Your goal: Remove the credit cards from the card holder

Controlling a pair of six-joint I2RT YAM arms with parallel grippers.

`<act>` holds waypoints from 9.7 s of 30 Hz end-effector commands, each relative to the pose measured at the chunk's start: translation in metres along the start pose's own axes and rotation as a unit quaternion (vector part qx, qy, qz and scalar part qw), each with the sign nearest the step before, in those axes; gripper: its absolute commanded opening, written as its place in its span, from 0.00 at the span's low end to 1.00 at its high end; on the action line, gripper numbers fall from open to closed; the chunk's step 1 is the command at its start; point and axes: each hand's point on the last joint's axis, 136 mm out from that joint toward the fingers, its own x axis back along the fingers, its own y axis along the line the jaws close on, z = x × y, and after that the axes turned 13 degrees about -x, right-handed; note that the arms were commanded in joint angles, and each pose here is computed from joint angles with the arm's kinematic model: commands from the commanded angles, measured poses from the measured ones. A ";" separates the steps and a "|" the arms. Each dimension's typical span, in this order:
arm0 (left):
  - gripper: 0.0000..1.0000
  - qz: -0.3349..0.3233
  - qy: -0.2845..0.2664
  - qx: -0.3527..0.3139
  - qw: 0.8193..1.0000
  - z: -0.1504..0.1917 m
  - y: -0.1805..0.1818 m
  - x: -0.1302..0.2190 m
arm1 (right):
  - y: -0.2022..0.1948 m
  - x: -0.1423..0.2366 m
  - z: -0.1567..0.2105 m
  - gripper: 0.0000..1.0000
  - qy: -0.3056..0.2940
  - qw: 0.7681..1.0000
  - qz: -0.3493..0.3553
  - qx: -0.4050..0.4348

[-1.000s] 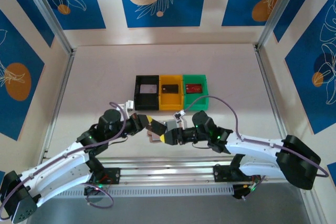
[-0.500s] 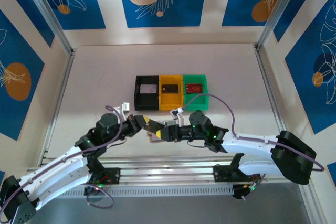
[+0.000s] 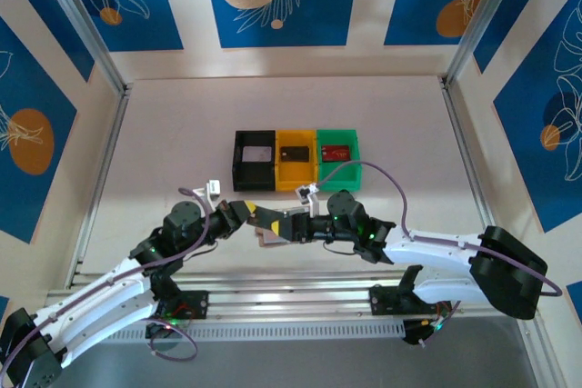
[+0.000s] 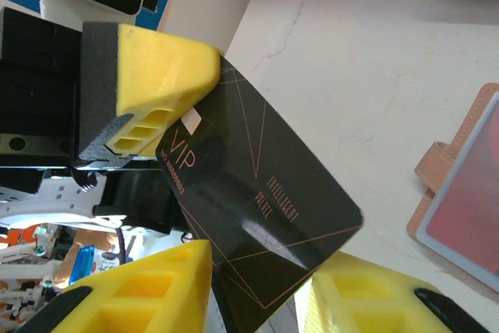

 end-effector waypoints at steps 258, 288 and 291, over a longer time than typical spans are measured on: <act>0.37 -0.285 0.159 0.017 0.945 0.079 0.093 -0.123 | -0.181 0.029 -0.024 0.07 0.001 0.928 0.329 -0.174; 0.05 -0.260 0.115 0.016 0.959 0.067 0.090 -0.117 | -0.197 0.028 -0.005 0.05 0.019 0.919 0.344 -0.192; 0.02 -0.256 0.111 0.015 0.960 0.065 0.088 -0.116 | -0.198 0.029 -0.004 0.05 0.019 0.918 0.346 -0.193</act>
